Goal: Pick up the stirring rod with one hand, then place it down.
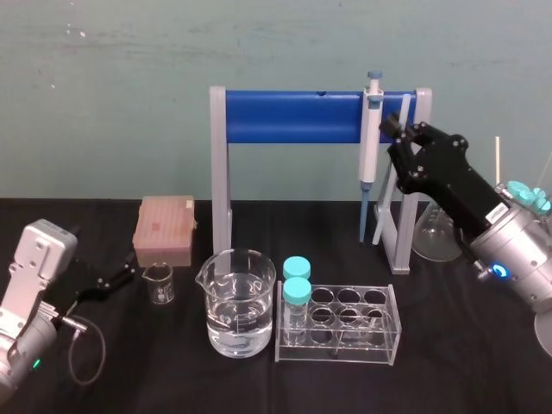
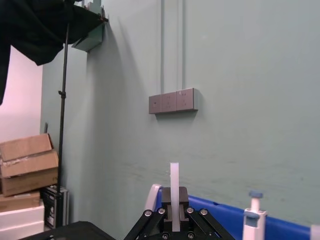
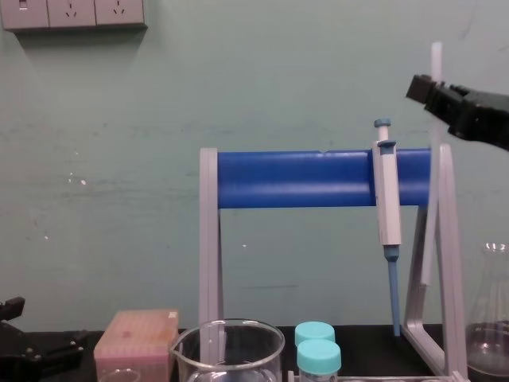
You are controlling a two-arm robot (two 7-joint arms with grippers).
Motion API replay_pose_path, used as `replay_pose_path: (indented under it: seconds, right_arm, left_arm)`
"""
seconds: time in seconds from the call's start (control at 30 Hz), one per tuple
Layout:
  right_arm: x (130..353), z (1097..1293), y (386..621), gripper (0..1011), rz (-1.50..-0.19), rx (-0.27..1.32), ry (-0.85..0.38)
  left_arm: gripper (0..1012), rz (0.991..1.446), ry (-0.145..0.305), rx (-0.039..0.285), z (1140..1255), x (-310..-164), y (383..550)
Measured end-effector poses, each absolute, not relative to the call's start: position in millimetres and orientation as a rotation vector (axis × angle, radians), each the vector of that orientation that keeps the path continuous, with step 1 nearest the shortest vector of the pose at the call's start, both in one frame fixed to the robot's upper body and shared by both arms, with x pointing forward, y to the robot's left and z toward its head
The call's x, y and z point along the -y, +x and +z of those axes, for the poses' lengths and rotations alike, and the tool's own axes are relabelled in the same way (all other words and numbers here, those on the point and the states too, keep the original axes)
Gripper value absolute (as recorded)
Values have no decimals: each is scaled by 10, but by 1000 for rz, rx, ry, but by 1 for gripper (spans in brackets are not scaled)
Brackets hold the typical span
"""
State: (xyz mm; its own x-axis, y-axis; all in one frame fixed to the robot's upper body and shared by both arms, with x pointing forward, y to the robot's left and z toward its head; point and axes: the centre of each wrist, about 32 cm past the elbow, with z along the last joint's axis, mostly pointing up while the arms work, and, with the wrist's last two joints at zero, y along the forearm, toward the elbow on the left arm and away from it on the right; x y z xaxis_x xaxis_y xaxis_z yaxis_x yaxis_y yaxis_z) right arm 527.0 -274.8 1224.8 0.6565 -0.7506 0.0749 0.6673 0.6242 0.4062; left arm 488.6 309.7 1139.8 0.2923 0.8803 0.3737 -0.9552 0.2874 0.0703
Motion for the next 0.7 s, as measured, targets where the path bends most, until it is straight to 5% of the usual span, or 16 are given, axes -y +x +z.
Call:
replay_pose_path:
  seconds: [0.7]
  right_arm:
    - [2913,12266,5250,69,-833,267,310]
  left_arm:
    - [1000,1248,305,285,11398,-3097,4886]
